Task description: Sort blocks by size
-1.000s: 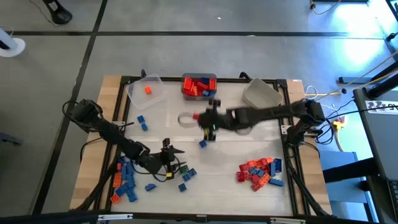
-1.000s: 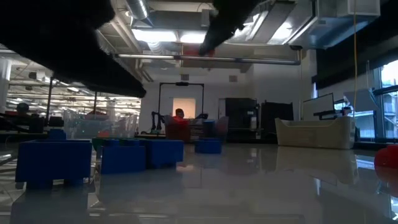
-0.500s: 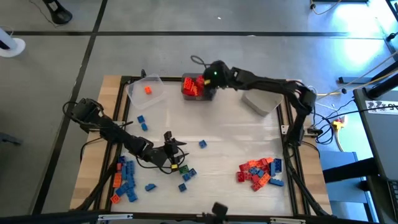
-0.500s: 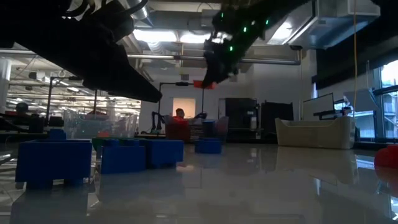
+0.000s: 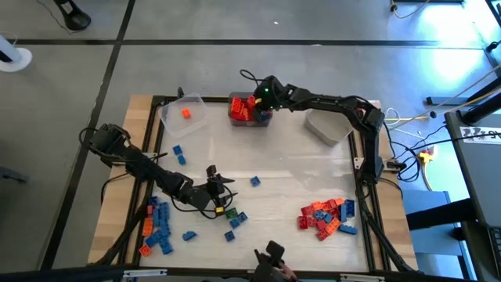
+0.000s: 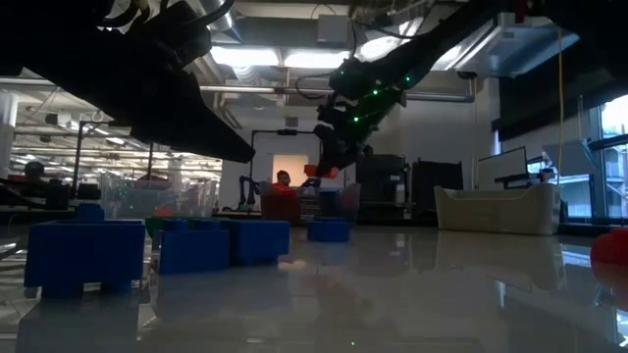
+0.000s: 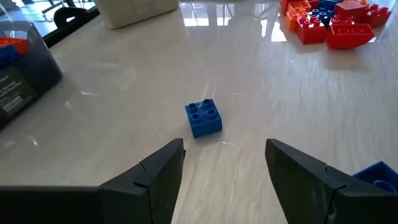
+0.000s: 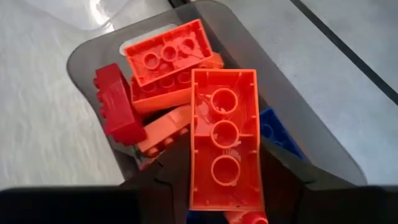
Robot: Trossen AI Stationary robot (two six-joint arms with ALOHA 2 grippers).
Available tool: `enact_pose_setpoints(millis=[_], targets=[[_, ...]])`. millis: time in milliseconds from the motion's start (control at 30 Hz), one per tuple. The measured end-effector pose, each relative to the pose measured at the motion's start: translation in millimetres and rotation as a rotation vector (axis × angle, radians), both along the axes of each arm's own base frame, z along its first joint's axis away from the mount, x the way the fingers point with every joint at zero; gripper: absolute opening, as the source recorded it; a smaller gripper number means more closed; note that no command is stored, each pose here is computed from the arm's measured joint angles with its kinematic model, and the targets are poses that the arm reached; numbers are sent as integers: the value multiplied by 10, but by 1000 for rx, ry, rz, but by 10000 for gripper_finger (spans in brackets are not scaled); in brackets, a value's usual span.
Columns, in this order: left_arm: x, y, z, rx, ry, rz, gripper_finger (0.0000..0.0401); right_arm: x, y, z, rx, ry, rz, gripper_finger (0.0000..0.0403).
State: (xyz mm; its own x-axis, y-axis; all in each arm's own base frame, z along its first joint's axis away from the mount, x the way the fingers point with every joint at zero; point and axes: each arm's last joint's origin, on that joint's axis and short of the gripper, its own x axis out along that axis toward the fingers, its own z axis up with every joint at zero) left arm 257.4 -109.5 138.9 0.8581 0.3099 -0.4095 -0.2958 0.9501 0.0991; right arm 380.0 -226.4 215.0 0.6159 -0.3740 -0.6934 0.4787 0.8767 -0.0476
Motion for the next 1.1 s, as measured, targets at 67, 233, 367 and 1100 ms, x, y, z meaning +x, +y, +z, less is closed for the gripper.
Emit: enact_pose_setpoints(millis=[67, 233, 367, 1100], targets=[[0, 0, 0, 0, 0, 0, 214, 6, -2, -7, 1, -3, -2, 155], [1, 0, 1, -1, -1, 0, 214, 30, -19, 25, 12, -63, -46, 196], [1, 0, 1, -2, -1, 0, 214, 18, -13, 16, 37, -57, -68, 238], [13, -113, 57, -103, -50, -131, 214, -853, 2238, 1214, 164, 275, 105, 253]])
